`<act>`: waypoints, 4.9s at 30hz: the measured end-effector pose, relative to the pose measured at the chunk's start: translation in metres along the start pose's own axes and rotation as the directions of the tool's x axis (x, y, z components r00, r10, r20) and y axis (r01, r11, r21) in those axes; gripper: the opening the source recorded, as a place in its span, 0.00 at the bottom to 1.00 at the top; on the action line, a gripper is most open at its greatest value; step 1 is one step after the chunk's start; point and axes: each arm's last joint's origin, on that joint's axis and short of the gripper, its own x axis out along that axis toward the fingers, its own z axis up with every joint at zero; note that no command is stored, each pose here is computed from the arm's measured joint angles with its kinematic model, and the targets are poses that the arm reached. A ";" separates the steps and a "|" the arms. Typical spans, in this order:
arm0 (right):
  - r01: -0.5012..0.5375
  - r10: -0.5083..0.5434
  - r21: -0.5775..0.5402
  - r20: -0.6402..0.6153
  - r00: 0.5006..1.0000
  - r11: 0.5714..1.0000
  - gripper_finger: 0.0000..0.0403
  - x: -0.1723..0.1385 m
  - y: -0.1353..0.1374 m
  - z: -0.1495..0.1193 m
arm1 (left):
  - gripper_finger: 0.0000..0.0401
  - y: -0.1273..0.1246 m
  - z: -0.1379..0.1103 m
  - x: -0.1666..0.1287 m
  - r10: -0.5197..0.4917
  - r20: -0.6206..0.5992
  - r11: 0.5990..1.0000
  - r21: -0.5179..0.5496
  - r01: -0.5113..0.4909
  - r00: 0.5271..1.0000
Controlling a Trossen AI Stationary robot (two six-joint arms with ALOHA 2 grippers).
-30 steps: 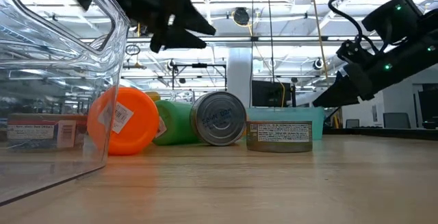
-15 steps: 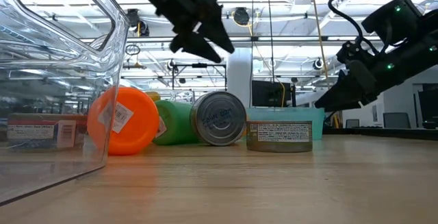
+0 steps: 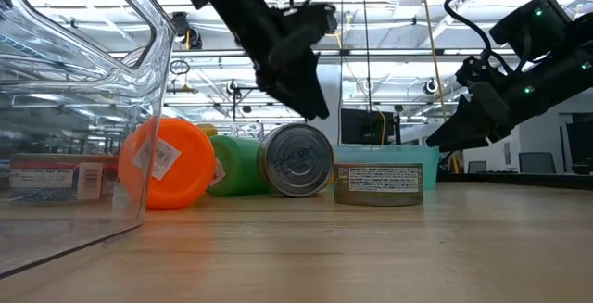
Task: Pick & Place Food Item
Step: Put the orange into the top transparent bin, then put the green tumbler into the bottom transparent bin
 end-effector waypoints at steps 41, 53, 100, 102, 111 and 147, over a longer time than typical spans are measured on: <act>0.000 0.000 0.008 -0.013 1.000 1.000 0.98 0.000 0.000 -0.001 | 0.84 0.026 -0.014 0.039 -0.058 -0.094 0.997 -0.058 0.053 0.994; 0.002 -0.002 0.022 -0.013 1.000 1.000 0.98 0.000 0.000 -0.001 | 0.84 0.021 -0.024 0.061 -0.084 -0.128 0.996 -0.011 0.083 0.988; 0.006 -0.005 0.037 -0.023 1.000 0.999 0.98 0.000 -0.001 -0.002 | 0.60 0.046 0.039 -0.118 0.186 0.381 0.976 -0.178 -0.125 0.906; 0.007 -0.006 0.036 -0.027 1.000 0.999 0.98 0.000 -0.001 -0.003 | 0.60 0.050 0.035 -0.121 0.210 0.407 0.970 -0.199 -0.138 0.889; 0.007 -0.006 0.037 -0.025 1.000 0.999 0.98 0.000 -0.001 -0.002 | 0.59 0.100 -0.014 -0.116 0.450 0.341 0.858 -0.421 -0.294 0.825; 0.006 -0.005 0.043 -0.020 1.000 0.999 0.98 0.000 -0.001 -0.002 | 0.93 0.126 -0.053 -0.080 0.308 0.192 0.814 -0.561 -0.153 0.932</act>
